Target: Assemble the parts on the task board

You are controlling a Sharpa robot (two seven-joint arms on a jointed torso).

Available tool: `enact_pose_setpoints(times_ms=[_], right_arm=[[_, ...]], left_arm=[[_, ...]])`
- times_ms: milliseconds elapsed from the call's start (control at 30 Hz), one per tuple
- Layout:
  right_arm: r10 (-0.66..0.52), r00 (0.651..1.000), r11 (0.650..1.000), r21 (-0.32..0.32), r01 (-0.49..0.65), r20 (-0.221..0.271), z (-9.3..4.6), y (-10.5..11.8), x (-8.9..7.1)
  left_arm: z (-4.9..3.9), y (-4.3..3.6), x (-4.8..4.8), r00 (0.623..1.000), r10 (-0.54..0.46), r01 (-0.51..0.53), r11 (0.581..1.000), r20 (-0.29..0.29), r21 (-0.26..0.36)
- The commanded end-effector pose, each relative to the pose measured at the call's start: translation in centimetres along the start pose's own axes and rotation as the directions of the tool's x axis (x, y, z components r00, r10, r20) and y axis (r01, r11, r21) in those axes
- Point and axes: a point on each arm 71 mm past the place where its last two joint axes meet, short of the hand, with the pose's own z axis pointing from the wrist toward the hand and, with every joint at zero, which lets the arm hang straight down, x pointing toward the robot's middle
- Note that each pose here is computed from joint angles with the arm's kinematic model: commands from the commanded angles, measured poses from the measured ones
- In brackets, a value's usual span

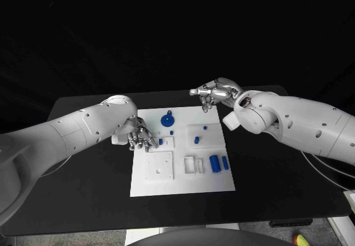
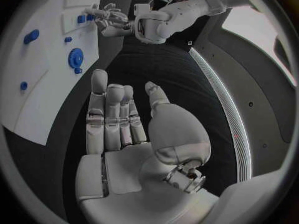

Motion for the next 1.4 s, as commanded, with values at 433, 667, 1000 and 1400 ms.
enact_pose_setpoints(times_ms=[433,667,1000,1400], right_arm=[[-0.004,1.000,1.000,-0.006,0.004,-0.018,0.0,0.0,0.1],[-0.003,1.000,1.000,-0.005,0.003,-0.018,0.0,-0.1,0.1],[-0.003,1.000,1.000,-0.003,0.003,-0.018,0.0,-0.1,0.1],[-0.002,1.000,1.000,0.000,0.002,-0.016,-0.1,-0.3,0.0]], left_arm=[[-0.05,0.57,-0.08,1.000,-0.017,0.017,1.000,0.019,0.008],[-0.06,0.71,-0.17,0.999,-0.025,0.025,1.000,0.029,0.011],[-0.11,1.09,-0.30,0.998,-0.045,0.044,0.999,0.047,0.018],[-0.55,2.13,-0.31,0.993,-0.087,0.083,0.995,0.083,0.050]])
